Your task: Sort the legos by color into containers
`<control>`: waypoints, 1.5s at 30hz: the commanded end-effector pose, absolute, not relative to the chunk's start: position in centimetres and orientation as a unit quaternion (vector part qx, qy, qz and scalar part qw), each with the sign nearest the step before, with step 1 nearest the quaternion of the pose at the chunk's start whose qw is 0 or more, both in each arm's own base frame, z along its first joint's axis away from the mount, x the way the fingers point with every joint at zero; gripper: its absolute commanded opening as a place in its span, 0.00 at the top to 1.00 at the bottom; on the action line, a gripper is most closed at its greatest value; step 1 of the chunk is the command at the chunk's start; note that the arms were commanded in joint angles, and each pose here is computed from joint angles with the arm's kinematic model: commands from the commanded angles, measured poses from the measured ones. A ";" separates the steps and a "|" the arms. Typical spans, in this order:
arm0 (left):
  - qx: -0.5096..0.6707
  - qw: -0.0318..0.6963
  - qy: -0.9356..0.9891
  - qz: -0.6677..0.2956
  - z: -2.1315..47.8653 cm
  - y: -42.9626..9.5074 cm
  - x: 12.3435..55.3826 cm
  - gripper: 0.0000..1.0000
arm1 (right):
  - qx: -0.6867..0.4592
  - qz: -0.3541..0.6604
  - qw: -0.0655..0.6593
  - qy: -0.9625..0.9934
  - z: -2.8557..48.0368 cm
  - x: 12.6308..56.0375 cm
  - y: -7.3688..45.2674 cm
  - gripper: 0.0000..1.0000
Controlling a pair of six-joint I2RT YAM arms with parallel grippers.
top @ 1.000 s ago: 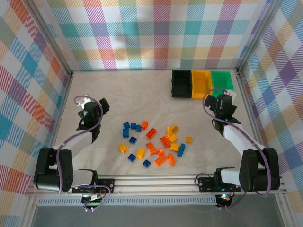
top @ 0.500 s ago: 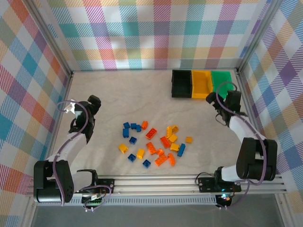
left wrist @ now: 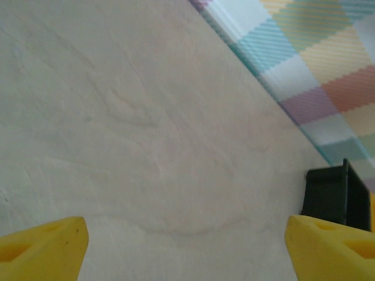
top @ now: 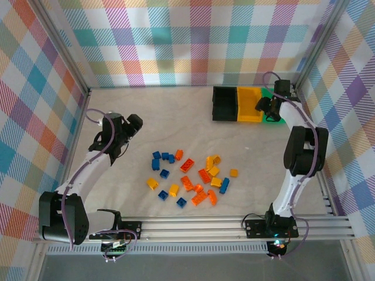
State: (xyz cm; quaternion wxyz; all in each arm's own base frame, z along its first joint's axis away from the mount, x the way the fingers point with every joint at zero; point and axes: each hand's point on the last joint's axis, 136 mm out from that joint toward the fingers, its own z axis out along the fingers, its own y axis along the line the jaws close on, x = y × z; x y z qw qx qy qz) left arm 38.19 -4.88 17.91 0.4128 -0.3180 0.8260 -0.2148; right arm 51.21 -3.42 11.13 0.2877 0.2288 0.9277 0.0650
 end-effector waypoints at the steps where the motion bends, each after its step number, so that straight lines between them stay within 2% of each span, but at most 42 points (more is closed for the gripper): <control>1: -0.297 0.394 0.841 -0.223 17.9 -6.1 37.7 0.13 | 0.200 0.034 0.281 0.938 11.8 52.2 -3.7 0.33; 11: -0.281 0.381 0.848 -0.237 17.2 -7.7 37.3 0.12 | 0.183 -0.009 0.247 0.952 11.3 54.7 -3.0 0.37; 18: -0.283 0.378 0.850 -0.233 17.2 -7.7 37.4 0.12 | 0.184 -0.047 0.218 0.957 11.0 54.6 -3.1 0.45; 21: -0.280 0.376 0.850 -0.242 17.5 -8.1 37.4 0.12 | 0.177 -0.032 0.231 0.956 11.8 54.5 -2.1 0.47; 26: -0.270 0.385 0.846 -0.249 18.7 -8.5 37.5 0.11 | 0.133 -0.039 0.286 0.948 15.2 54.9 1.2 0.36; 30: -0.262 0.388 0.846 -0.256 19.2 -8.9 37.3 0.11 | 0.100 -0.007 0.322 0.941 17.4 55.3 5.4 0.29; 34: -0.259 0.385 0.848 -0.258 19.1 -9.1 37.0 0.11 | 0.111 0.043 0.294 0.949 15.5 56.0 8.1 0.27; 45: -0.251 0.383 0.847 -0.269 19.7 -9.3 35.9 0.09 | 0.149 0.040 0.237 0.959 10.4 57.6 8.6 0.39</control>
